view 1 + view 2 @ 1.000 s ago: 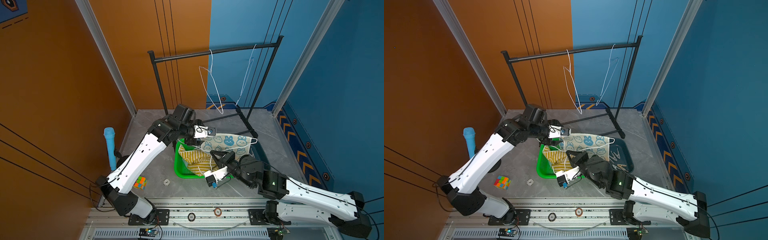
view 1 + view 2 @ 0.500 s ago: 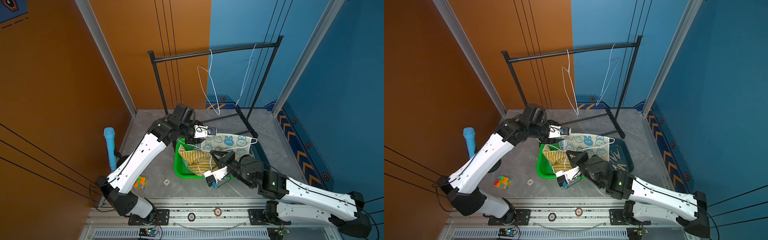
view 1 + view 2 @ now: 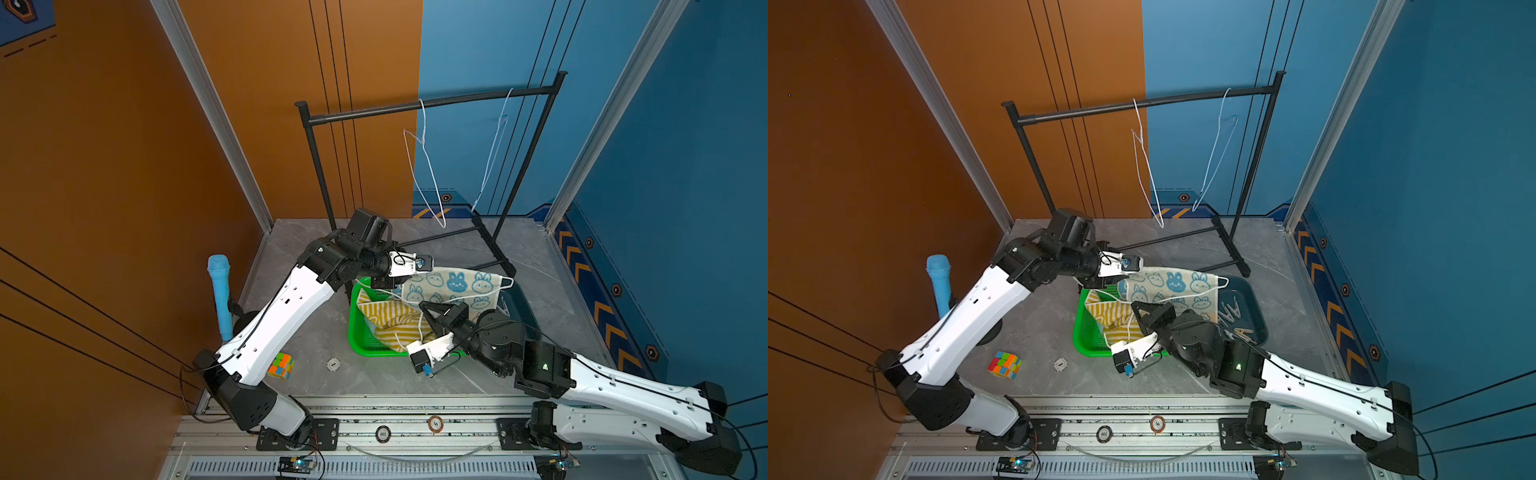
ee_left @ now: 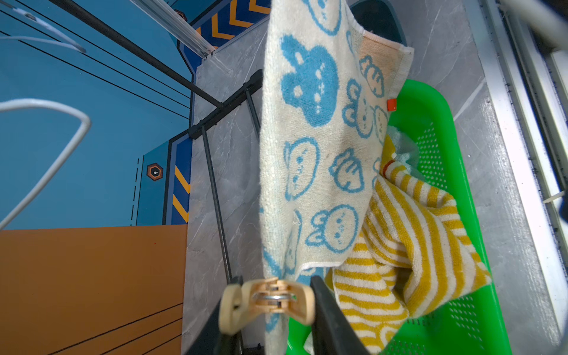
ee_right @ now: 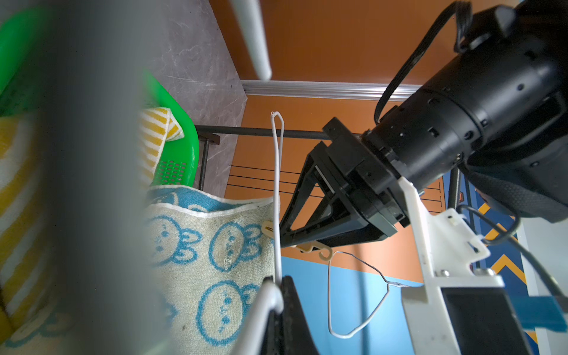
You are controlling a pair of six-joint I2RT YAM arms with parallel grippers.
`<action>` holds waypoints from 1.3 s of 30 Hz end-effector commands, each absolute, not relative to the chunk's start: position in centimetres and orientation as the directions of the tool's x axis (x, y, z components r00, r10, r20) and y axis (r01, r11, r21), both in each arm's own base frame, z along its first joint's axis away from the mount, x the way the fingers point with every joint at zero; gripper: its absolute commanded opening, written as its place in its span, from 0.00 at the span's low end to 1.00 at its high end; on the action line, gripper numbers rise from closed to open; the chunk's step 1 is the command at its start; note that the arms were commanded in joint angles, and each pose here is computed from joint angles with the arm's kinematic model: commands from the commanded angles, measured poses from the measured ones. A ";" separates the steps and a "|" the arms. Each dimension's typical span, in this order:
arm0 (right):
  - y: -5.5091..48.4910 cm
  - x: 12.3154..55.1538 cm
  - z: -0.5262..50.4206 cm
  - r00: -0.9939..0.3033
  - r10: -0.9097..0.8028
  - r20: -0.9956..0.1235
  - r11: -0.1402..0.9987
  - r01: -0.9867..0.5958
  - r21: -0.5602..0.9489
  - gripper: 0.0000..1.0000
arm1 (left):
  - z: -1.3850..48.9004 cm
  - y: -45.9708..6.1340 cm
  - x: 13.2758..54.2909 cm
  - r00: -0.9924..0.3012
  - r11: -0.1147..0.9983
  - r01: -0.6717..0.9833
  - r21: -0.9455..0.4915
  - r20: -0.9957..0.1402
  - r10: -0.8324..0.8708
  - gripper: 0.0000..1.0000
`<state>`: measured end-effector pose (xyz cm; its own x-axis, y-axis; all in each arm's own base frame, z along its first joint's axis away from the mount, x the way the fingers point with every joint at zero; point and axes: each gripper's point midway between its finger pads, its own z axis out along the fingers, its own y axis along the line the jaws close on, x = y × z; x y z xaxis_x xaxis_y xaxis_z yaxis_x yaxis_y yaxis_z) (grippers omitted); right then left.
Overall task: Remove the clothespins securing towels to the hanger
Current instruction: Remove the clothespin from the hanger.
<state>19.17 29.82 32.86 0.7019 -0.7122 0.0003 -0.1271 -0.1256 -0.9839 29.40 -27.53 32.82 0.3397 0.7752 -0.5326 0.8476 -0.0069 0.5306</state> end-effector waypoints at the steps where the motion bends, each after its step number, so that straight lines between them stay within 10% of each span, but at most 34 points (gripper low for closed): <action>1: 29.9 19.0 33.2 0.700 -0.714 -0.017 -0.110 -0.136 -0.985 0.00 | 32.2 -27.9 28.9 0.346 -0.027 0.862 0.506 -0.549 0.761 0.32; 17: 29.6 19.7 33.7 0.685 -0.719 -0.119 -0.036 -0.208 -0.977 0.00 | 34.9 -26.8 27.7 0.340 0.046 0.869 0.492 -0.664 0.665 0.03; 39: 33.3 23.3 25.2 0.581 -0.750 -0.315 -0.001 -0.478 -0.878 0.00 | 38.5 -20.3 28.9 0.254 0.421 0.843 0.334 -0.938 0.236 0.00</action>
